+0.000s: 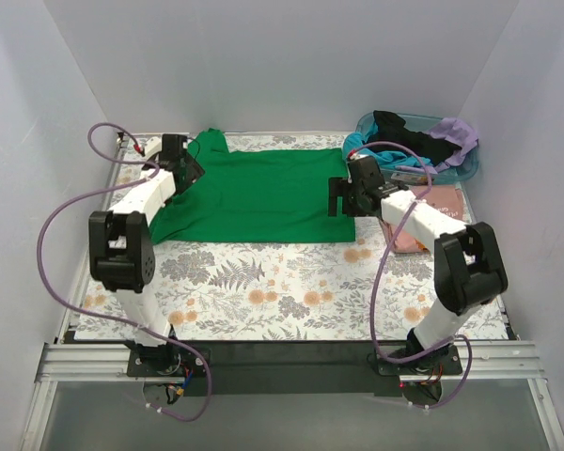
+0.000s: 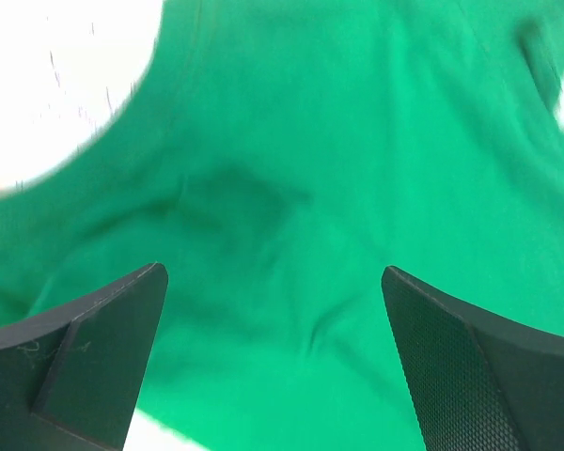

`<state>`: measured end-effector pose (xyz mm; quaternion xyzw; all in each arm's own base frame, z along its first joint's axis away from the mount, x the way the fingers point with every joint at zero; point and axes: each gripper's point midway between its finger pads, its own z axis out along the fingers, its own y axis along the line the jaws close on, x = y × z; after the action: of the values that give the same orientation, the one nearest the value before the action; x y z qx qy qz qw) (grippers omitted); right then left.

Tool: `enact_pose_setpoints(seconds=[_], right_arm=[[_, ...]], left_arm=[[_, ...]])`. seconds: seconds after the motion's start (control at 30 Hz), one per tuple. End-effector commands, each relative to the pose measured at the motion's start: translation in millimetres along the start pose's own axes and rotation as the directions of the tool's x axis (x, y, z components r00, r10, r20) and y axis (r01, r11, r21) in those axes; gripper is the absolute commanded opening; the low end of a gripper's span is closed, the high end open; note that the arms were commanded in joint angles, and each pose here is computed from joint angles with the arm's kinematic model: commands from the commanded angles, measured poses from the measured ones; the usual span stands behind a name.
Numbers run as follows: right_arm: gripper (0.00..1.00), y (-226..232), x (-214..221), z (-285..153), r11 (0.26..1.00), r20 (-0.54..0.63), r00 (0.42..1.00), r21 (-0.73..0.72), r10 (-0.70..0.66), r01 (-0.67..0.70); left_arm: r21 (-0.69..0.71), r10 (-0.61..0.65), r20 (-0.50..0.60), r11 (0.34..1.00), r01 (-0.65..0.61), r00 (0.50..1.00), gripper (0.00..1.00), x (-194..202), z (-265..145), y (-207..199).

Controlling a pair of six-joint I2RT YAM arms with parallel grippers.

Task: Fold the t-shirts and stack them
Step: Fold the tshirt

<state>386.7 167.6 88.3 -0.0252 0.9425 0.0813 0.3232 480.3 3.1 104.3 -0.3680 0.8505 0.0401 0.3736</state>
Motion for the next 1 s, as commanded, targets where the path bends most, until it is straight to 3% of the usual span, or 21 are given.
enact_pose_setpoints(seconds=[0.0,0.13,0.37,0.4,0.57,0.8,0.97], right_arm=[[0.98,34,9,-24,0.984,0.036,0.996,-0.159,-0.077,0.082],[0.98,59,31,-22,0.948,0.016,0.994,-0.298,-0.112,0.112],[0.98,46,45,11,0.971,-0.050,0.992,-0.216,-0.117,0.103],[0.98,42,52,20,0.974,-0.076,0.990,-0.200,-0.118,0.101],[0.98,20,68,39,0.993,-0.134,0.987,-0.090,-0.088,0.077],[0.98,9,108,23,0.995,-0.191,0.979,-0.082,-0.073,0.058],[0.98,11,153,-5,0.989,-0.225,0.970,-0.131,-0.094,0.065]], left_arm=[[0.189,-0.025,-0.032,0.982,0.030,0.999,0.98,5,-44,-16],[0.200,-0.004,-0.126,0.979,0.029,0.992,0.98,50,-46,9],[0.052,-0.069,-0.131,0.996,0.076,0.989,0.98,53,0,49],[0.041,-0.093,-0.188,0.994,0.102,0.978,0.98,59,15,57],[-0.012,-0.120,-0.253,0.993,0.121,0.960,0.98,62,45,68],[-0.140,-0.185,-0.359,0.980,0.143,0.915,0.98,104,22,104],[-0.296,-0.253,-0.383,0.945,0.141,0.888,0.98,156,-17,165]])
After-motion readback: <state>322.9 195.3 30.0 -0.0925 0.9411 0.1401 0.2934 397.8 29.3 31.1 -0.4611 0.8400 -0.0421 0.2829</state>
